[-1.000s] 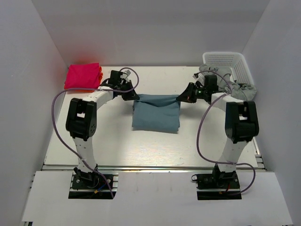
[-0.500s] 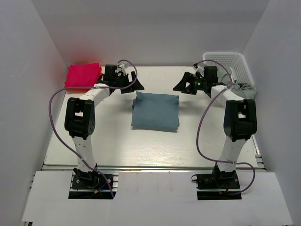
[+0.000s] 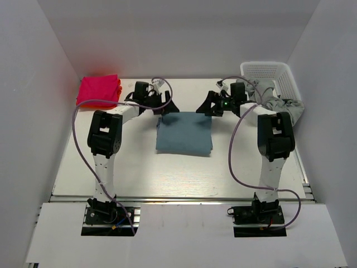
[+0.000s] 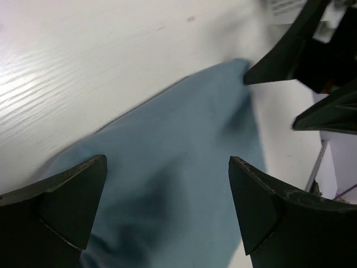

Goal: Fold and stack the t-shirts
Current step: Fold the long partially folded tshirt into a neat square

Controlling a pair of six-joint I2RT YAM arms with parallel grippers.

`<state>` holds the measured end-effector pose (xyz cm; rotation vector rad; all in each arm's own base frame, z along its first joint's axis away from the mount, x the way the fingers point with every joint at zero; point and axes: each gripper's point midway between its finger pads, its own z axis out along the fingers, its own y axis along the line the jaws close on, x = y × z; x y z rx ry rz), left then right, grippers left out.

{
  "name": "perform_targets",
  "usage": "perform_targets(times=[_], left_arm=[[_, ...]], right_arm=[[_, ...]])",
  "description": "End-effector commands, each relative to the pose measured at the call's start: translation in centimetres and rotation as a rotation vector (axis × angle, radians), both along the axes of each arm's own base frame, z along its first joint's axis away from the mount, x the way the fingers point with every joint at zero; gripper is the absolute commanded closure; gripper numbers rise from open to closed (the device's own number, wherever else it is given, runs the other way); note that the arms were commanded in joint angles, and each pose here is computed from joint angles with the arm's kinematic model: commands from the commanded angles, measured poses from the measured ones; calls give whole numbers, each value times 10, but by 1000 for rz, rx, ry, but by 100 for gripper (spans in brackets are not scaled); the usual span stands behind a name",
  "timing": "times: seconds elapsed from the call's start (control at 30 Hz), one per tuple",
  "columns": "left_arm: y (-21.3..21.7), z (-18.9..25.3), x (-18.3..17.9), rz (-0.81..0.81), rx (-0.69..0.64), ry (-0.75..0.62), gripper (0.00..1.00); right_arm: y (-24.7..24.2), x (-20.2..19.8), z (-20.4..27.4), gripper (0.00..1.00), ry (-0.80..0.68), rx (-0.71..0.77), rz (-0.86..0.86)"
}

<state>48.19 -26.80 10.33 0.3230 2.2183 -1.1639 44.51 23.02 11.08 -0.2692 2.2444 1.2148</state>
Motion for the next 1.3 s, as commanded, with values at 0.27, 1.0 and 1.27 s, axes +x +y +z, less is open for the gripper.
perform_targets(times=[0.27,1.0,1.27], left_arm=[[52,-96,11,116,74,205,0],[95,59,5,324,324,-130,0],[82,-15,-51,266,420,23,0]], right_arm=[[6,36,-93,9,189,17,-26],[-8,-34,94,9,-262,17,-29],[-45,-92,85,9,-285,-77,-169]])
